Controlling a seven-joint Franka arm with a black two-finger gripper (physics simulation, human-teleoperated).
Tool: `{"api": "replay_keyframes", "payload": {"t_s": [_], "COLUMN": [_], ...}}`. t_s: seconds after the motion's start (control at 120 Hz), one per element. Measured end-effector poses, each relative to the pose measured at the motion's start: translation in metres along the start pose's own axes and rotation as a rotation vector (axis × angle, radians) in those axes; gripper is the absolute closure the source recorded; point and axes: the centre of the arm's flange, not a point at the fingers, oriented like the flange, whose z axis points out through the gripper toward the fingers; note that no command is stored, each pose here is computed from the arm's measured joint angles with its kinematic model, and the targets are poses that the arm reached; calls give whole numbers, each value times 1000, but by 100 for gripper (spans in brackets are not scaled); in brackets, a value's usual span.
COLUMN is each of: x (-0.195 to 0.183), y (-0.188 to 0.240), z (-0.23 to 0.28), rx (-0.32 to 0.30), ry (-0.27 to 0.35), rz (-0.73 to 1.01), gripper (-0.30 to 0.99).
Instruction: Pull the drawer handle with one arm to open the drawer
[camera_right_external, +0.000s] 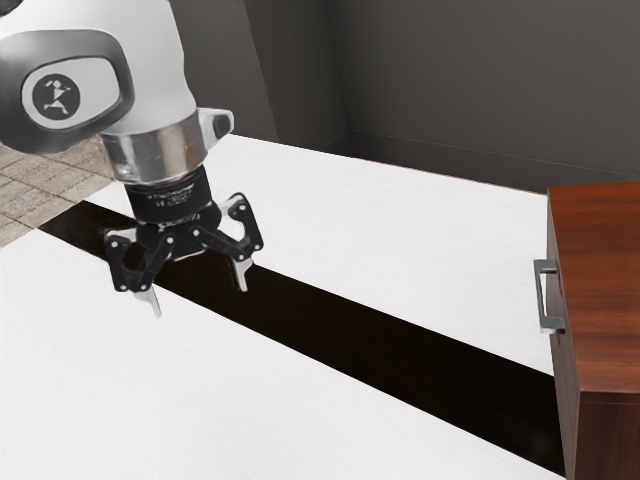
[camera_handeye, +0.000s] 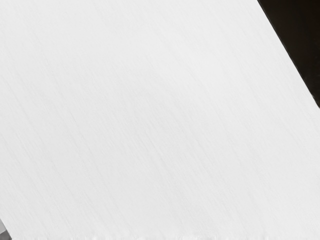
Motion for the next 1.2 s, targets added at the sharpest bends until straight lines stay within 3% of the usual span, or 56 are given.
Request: {"api": "replay_keyframes", "payload": {"t_s": [0.225,0.433,0.733,1.108,1.2], "x": [-35,-46,-49,-101,-92], "y": [33,89,128,162,181], "z": [-5,27,39,59,56], "rx": [-112,-110,-188,-198,-215], "ry": [19,23,34,60,78], "rz": [-28,-56,-94,153,195], "gripper": [0,0,0,0,0]}}
